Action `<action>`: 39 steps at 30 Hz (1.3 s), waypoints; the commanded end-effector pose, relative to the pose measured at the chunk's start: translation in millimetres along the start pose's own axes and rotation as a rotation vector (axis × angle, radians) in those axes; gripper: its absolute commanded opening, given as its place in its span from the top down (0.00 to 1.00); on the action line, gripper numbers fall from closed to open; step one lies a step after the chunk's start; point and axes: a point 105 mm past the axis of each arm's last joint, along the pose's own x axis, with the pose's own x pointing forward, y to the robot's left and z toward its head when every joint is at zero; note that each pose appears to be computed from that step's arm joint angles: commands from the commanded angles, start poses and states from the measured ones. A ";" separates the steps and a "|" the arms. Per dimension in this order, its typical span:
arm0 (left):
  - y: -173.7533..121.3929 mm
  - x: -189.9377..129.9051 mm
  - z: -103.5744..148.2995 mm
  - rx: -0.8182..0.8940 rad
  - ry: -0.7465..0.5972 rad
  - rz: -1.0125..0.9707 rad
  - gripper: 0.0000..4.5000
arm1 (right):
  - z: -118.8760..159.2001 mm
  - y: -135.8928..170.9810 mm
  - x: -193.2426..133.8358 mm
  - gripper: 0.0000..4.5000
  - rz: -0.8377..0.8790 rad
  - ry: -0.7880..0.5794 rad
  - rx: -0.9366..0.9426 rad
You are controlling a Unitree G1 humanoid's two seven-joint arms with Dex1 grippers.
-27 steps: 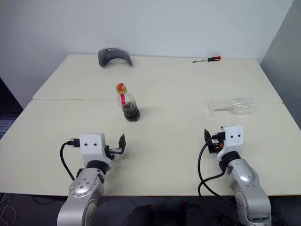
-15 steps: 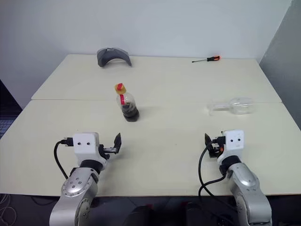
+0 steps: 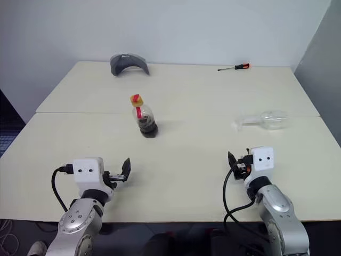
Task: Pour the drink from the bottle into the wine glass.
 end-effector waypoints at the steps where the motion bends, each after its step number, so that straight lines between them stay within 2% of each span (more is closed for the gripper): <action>1: -3.8 4.1 20.0 0.001 -0.081 -0.027 0.01 | 13.8 -3.6 -3.4 0.21 0.007 -0.053 -0.036; 6: -7.7 11.5 23.3 -0.003 -0.096 -0.094 0.01 | 20.5 -1.5 -2.5 0.21 0.082 -0.069 -0.048; 9: -9.0 26.7 28.9 -0.013 -0.114 -0.158 0.01 | 47.8 23.5 -7.8 0.21 0.374 -0.165 0.097; 13: -17.1 37.2 34.5 0.012 -0.138 -0.211 0.01 | 73.6 56.2 -38.5 0.21 0.832 -0.174 0.175; 17: -19.4 46.5 37.3 0.017 -0.148 -0.214 0.01 | 70.8 64.9 -54.2 0.21 1.020 -0.095 0.100; 19: -20.4 50.0 39.6 0.031 -0.160 -0.222 0.01 | 67.3 67.1 -54.0 0.21 1.046 -0.083 0.051; 24: -22.5 62.3 44.5 0.054 -0.179 -0.233 0.01 | 70.2 66.1 -27.0 0.21 0.918 -0.157 0.048; 39: -37.8 94.8 41.7 0.044 -0.177 -0.364 0.01 | 75.9 70.3 -6.7 0.21 0.810 -0.222 0.027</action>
